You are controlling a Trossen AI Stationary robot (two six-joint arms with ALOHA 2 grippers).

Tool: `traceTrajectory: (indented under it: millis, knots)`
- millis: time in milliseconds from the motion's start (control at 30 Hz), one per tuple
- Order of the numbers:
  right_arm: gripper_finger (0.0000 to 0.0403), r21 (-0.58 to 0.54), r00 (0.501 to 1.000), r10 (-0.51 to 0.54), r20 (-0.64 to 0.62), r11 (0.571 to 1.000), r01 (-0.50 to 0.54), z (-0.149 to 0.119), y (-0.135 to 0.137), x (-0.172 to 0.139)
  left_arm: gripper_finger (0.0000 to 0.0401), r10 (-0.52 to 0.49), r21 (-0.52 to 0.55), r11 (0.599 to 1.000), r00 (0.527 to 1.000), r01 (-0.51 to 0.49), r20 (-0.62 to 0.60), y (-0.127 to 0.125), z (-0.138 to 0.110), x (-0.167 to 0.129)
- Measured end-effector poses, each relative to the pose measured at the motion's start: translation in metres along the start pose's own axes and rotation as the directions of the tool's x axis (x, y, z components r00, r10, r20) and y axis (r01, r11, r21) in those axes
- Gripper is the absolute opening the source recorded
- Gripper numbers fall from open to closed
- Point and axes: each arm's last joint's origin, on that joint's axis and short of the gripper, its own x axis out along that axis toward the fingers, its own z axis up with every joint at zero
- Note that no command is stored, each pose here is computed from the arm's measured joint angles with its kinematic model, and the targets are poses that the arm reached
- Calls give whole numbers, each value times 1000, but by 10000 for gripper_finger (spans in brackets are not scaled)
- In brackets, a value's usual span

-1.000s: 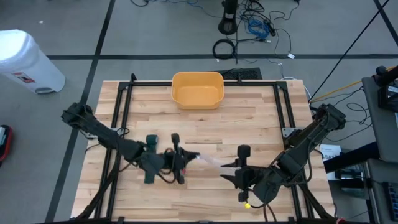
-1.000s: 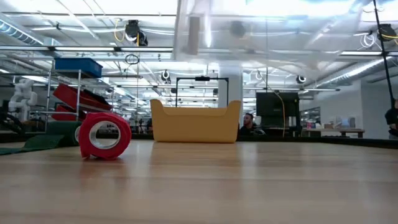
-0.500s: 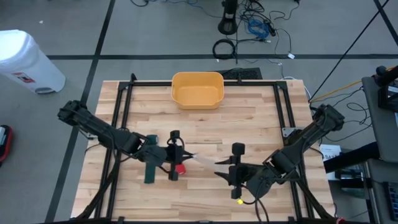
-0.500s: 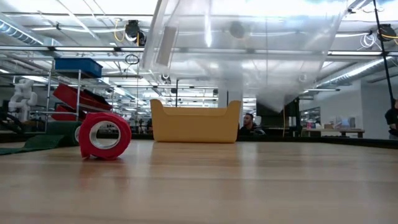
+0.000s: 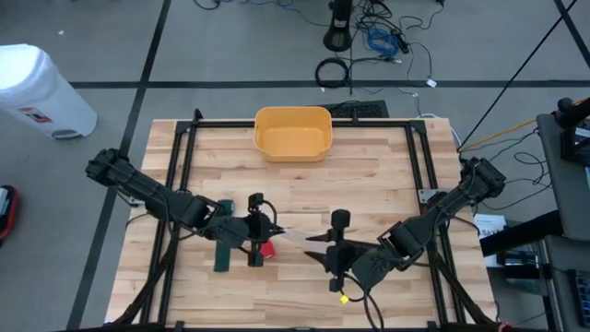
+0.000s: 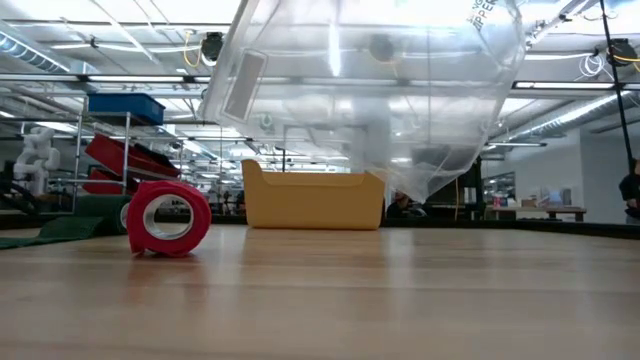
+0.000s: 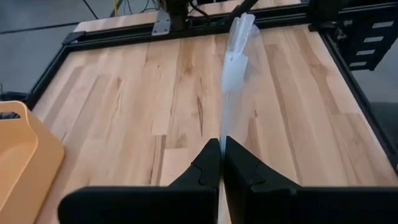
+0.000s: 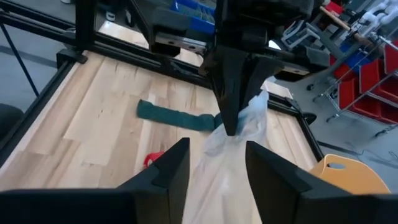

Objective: Roll bandage
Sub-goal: Open the transparent zip bag

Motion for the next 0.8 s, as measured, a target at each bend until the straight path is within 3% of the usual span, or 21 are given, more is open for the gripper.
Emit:
traceTrajectory:
  millis: [367,567,800]
  knots:
    - [142,-31,1000,-4,-11,1000,3,-1,-3,3,8,-9,-3,1000,1000,9,-26,-11,-6,12]
    - [142,-32,995,97,-32,995,-98,-3,-6,8,8,-9,-5,1000,1000,8,-29,-15,-9,19]
    - [142,-23,996,86,-35,996,-86,-3,-13,14,9,-24,-58,998,1000,24,-7,-19,-7,18]
